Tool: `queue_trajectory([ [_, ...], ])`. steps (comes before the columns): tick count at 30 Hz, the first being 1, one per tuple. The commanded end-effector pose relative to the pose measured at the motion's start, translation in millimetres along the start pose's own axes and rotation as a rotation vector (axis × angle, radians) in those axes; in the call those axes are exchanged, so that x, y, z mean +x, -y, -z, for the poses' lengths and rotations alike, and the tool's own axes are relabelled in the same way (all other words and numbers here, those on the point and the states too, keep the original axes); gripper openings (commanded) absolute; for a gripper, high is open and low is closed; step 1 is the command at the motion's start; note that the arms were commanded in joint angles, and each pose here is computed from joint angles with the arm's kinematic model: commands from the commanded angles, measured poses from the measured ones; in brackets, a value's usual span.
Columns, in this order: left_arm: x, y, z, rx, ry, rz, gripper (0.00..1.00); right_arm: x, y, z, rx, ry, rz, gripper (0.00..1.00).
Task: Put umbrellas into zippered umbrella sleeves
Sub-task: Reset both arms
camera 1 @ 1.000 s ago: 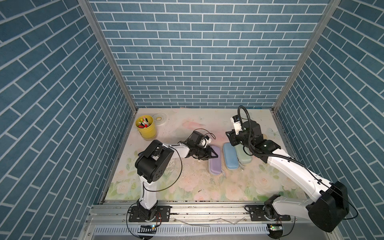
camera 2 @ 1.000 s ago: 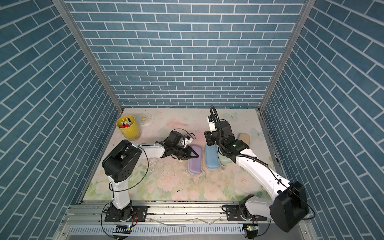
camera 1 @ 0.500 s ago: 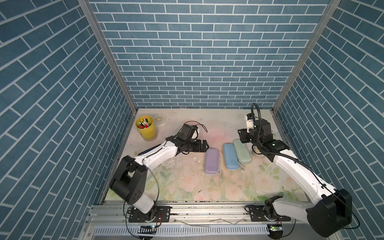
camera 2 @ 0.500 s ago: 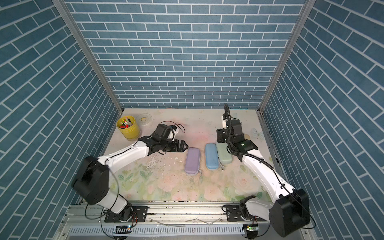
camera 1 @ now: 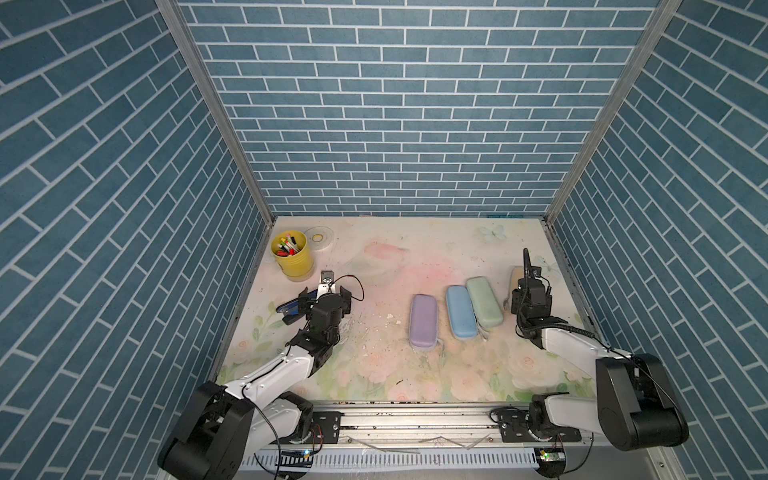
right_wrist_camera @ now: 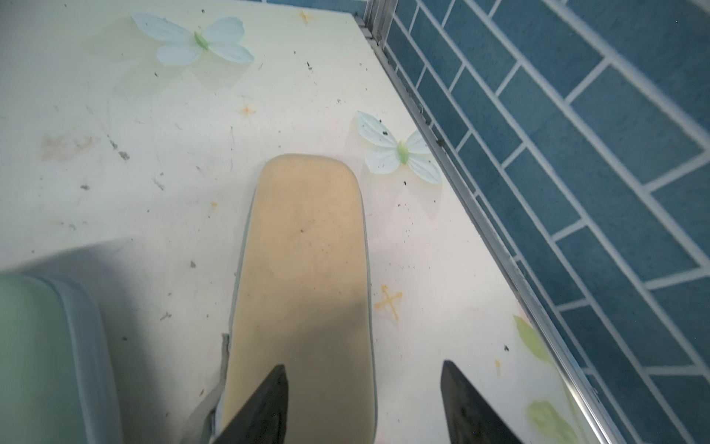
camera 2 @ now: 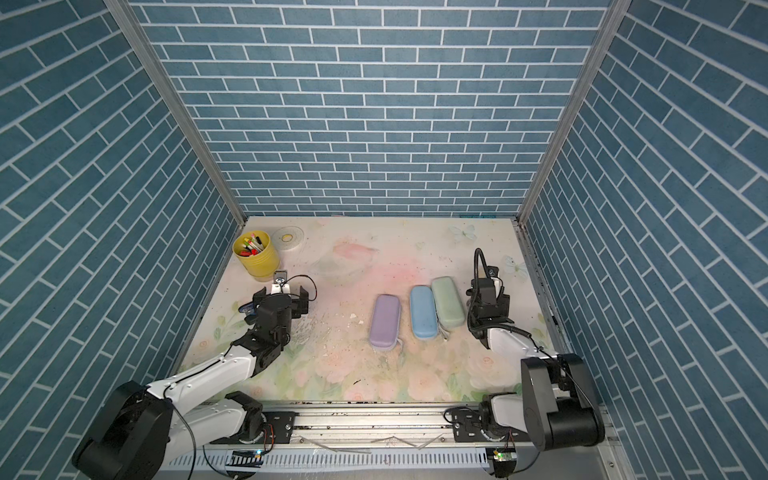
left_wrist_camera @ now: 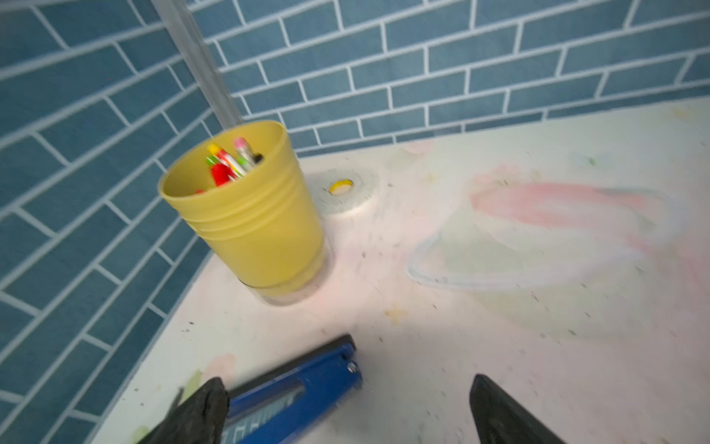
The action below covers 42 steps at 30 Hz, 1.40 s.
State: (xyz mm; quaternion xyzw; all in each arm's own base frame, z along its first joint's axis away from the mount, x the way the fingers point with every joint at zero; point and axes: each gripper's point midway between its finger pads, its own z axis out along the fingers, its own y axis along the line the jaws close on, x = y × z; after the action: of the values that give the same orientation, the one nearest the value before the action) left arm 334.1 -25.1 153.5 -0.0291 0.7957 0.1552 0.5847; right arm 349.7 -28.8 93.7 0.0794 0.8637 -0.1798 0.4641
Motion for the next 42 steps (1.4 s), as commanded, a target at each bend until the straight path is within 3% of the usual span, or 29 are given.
queue_trajectory([
  [1,-19,-30,-5,-0.116,0.102,-0.025,0.99,-37,5,-8,0.009,0.187,-0.059,0.63],
  [6,18,-38,-35,-0.040,0.131,0.062,0.99,-33,1,-18,-0.083,0.222,-0.077,0.63],
  [8,34,-26,-52,0.057,0.103,0.068,0.99,-27,-6,-19,-0.155,0.247,-0.080,0.63],
  [10,38,-20,-52,0.090,0.121,0.053,0.99,-26,-12,-22,-0.197,0.228,-0.071,0.64],
  [12,38,-17,-58,0.099,0.071,0.044,0.99,-19,-16,-31,-0.231,0.201,-0.074,0.67],
  [13,37,-17,-66,0.084,0.045,0.038,0.99,-19,-18,-34,-0.239,0.205,-0.072,0.85],
  [15,43,-30,-80,0.005,-0.065,0.065,0.99,-19,-17,-37,-0.255,0.193,-0.089,0.99],
  [17,43,-35,-78,0.002,-0.026,0.093,0.99,-20,-15,-36,-0.251,0.196,-0.093,0.99],
  [42,43,-28,-80,0.034,-0.044,0.068,0.99,-18,-14,-36,-0.248,0.181,-0.095,0.99],
])
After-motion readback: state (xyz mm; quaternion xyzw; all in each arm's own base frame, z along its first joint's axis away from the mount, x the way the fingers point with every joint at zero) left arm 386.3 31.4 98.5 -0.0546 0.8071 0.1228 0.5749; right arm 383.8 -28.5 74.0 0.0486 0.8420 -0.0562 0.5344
